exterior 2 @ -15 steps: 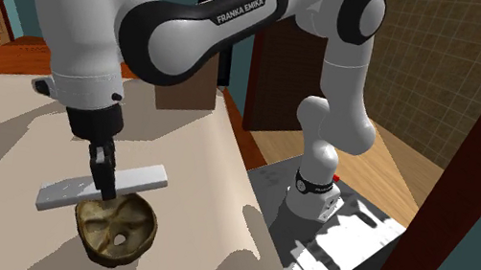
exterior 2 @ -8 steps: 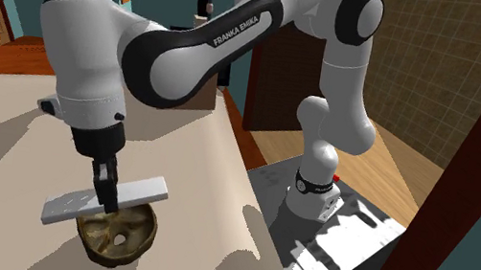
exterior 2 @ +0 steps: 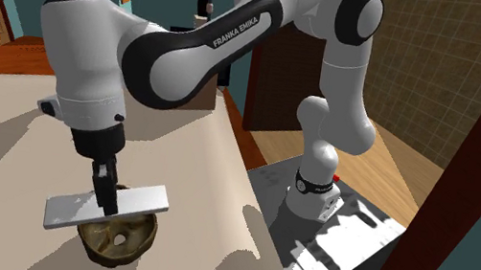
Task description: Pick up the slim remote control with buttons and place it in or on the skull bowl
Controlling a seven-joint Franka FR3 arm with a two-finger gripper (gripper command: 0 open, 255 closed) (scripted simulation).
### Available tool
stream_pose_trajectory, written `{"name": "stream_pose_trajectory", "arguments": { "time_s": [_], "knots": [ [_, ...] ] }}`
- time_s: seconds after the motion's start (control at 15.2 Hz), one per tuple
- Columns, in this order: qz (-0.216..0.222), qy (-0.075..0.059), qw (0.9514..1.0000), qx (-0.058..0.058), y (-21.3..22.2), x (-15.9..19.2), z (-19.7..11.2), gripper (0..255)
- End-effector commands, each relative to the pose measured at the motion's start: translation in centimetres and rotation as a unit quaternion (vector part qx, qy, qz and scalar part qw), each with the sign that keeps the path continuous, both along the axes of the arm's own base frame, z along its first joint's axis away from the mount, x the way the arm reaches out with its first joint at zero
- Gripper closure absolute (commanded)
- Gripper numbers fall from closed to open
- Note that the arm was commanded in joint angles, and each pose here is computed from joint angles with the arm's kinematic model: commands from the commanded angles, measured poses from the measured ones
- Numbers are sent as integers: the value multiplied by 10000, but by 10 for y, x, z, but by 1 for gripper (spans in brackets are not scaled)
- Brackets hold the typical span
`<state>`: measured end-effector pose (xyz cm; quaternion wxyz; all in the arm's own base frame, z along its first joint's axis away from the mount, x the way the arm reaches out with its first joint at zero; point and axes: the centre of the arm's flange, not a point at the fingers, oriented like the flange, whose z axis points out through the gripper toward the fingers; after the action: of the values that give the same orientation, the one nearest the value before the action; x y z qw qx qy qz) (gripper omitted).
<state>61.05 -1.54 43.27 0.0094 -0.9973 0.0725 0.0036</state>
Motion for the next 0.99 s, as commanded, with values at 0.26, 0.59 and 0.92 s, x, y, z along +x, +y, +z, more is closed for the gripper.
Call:
{"name": "stream_pose_trajectory", "arguments": {
  "time_s": [0.26, 0.59, 0.92],
  "knots": [
    [0, 2, 10000, 0, 0, 0, 13, 0],
    [0, 2, 10000, 0, -1, 0, 50, 0],
    [0, 2, 10000, 0, -1, 0, 50, 0]
  ]
}}
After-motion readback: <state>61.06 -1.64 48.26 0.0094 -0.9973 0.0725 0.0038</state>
